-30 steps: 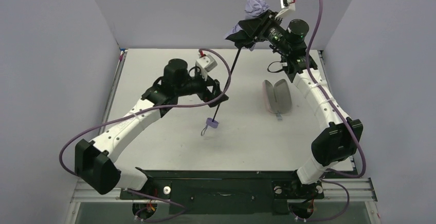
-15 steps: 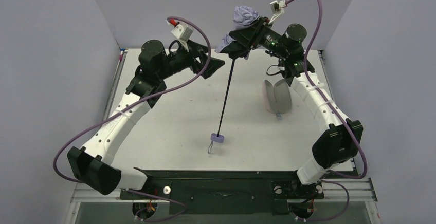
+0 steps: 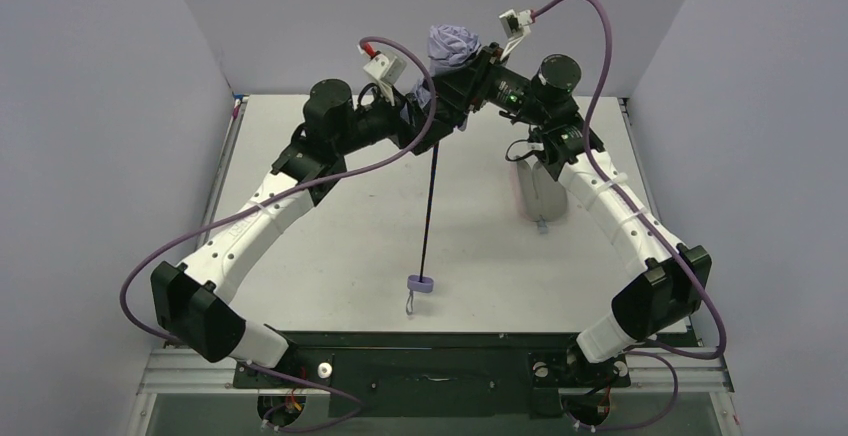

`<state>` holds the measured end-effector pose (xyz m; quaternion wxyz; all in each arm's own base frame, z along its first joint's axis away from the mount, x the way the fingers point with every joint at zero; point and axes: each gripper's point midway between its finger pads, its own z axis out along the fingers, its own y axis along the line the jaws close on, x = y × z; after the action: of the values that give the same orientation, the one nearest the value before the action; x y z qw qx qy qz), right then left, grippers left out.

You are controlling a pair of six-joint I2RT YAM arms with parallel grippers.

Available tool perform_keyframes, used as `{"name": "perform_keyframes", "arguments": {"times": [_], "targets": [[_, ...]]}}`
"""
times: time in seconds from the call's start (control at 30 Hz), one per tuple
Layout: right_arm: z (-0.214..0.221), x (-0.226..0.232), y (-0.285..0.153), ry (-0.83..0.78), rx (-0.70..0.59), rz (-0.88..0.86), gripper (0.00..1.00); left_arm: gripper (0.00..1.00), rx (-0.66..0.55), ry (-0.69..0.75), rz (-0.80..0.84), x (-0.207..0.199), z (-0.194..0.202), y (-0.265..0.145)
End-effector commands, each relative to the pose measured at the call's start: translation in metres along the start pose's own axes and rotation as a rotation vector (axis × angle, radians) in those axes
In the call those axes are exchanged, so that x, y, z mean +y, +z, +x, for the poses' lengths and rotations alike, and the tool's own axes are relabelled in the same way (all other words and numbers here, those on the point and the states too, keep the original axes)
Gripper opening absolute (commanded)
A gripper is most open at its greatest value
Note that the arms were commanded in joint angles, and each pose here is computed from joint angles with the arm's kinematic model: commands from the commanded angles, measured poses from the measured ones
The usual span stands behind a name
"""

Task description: Open the umbrella

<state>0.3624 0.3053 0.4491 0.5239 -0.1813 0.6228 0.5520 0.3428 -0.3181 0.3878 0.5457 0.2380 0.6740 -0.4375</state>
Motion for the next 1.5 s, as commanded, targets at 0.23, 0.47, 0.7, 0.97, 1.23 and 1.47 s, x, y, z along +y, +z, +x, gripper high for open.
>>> {"name": "perform_keyframes", "arguments": {"times": [0.23,0.47,0.7,0.97,1.23,1.47], "targets": [[-0.033,0.053,-0.013,-0.050,-0.090,-0.132,0.34,0.01,-0.188,-0.096,0.116,-0.017,-0.044,-0.010],[-0.048,0.032,-0.026,-0.040,-0.105,-0.067,0.71,0.00,-0.238,-0.111,0.103,-0.009,-0.053,-0.024],[-0.061,0.024,-0.030,-0.067,-0.120,-0.038,0.74,0.00,-0.214,-0.088,0.146,-0.016,-0.048,-0.023],[-0.030,0.014,-0.016,-0.054,-0.014,-0.011,0.73,0.00,-0.206,-0.054,0.181,-0.028,-0.054,-0.021],[-0.027,0.014,-0.007,-0.064,-0.007,-0.048,0.07,0.00,-0.146,-0.008,0.321,-0.057,-0.048,-0.030],[-0.055,0.036,-0.014,-0.007,-0.103,-0.210,0.00,1.00,-0.141,-0.078,0.337,-0.044,-0.050,-0.059]]}}
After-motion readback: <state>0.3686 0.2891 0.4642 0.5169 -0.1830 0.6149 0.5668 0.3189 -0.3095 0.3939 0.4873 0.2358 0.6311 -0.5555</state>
